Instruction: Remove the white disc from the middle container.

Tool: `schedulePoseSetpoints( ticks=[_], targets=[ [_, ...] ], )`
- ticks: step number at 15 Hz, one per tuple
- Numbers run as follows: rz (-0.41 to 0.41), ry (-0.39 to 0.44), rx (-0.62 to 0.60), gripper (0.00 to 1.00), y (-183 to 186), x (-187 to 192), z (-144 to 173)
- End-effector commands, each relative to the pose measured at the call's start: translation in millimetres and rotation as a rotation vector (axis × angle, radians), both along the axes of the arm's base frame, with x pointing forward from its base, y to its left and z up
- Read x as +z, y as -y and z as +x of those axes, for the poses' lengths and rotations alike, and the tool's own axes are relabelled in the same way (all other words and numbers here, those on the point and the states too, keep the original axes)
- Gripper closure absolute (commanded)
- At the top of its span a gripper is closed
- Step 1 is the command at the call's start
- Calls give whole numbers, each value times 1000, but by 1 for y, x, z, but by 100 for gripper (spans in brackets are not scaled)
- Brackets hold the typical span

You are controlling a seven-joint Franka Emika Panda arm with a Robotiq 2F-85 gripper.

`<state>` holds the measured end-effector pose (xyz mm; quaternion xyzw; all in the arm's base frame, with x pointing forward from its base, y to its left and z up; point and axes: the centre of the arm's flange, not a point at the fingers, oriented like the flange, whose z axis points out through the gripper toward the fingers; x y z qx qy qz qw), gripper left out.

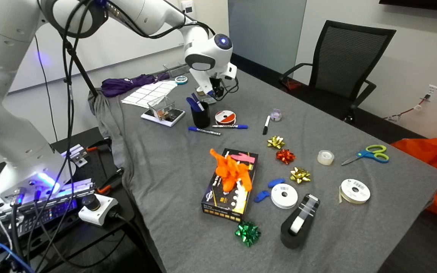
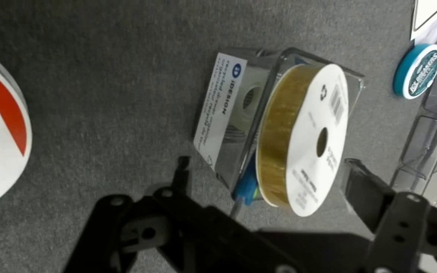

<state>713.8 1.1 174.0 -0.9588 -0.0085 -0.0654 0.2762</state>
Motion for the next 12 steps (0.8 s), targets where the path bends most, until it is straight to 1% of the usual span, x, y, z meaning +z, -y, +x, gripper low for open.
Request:
schedulePoseSetpoints(
  ticks=[1,2,3,7,8,10,12],
  targets=[
    [2,-29,9,0,1,33,-10],
    [4,-30,11,25,1,38,-8],
    [5,-29,10,26,0,41,-6],
    [-6,-18,-14,55,-1,41,1],
    [-12,-19,-17,15,-1,40,2],
    [-21,-21,-19,16,0,38,2],
    [-33,-25,-17,5,1,35,1]
  ],
)
